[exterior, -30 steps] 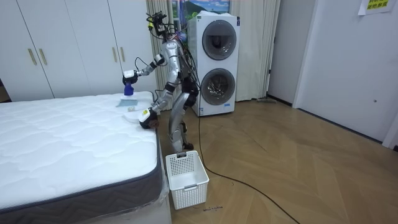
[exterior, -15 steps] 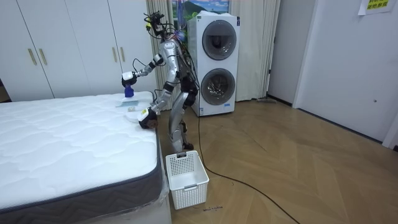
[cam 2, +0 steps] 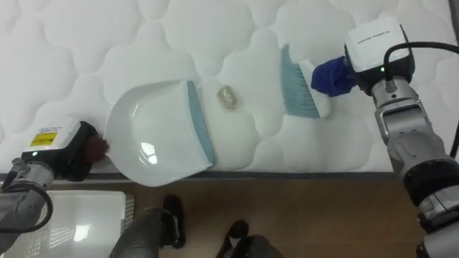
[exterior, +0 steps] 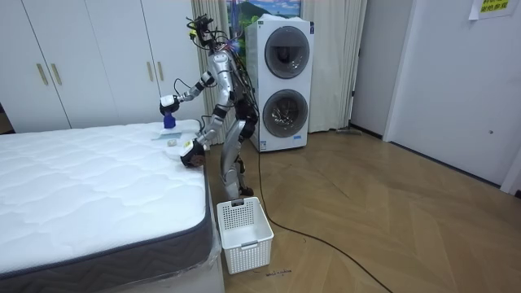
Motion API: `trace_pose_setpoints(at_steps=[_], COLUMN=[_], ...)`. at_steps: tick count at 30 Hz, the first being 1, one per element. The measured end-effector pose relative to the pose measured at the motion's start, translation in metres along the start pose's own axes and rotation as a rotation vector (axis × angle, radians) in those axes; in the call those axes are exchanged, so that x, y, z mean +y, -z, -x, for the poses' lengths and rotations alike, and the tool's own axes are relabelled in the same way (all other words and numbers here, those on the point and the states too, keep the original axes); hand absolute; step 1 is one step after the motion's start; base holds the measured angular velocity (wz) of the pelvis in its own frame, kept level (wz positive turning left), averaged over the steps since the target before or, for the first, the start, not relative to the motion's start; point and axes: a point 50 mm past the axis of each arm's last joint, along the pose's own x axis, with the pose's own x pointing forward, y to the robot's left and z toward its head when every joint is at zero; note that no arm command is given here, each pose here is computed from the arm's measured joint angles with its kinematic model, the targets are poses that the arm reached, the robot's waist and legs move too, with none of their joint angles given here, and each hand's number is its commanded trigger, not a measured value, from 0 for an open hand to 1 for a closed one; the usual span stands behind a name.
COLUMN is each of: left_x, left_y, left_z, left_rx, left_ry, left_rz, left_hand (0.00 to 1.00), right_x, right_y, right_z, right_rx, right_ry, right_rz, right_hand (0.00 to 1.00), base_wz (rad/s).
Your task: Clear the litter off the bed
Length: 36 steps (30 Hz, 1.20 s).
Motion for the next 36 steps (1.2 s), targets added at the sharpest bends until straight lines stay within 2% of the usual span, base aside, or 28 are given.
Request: trace_pose_setpoints(at_steps=[11, 20, 26, 30, 36], left_x=[0.002, 0.001, -0.001, -0.002, -0.006], left_y=[0.003, 0.006, 0.008, 0.009, 0.0], left_z=[0.0, 0.001, 0.004, 0.005, 0.003], left_rx=[0.035, 0.062, 0.084, 0.093, 0.072], left_ry=[-0.026, -0.034, -0.054, -0.049, -0.051], left_rz=[-0.039, -0.063, -0.078, -0.1, -0.107], left_hand=[1.0, 1.0, 1.0, 1.0, 1.0], right_x=[-0.004, -0.025, -0.036, -0.045, -0.07], right_y=[-0.006, -0.027, -0.039, -0.052, -0.107], right_z=[0.004, 0.007, 0.005, 0.005, 0.012], right_rx=[0.027, -0.033, -0.064, -0.102, -0.268], right_ry=[0.03, 0.058, 0.015, -0.051, -0.108], right_rz=[-0.049, -0.102, -0.145, -0.279, -0.579], right_hand=[1.0, 1.0, 1.0, 1.0, 1.0], base_wz=[-0.01, -0.03, 0.0, 0.02, 0.04])
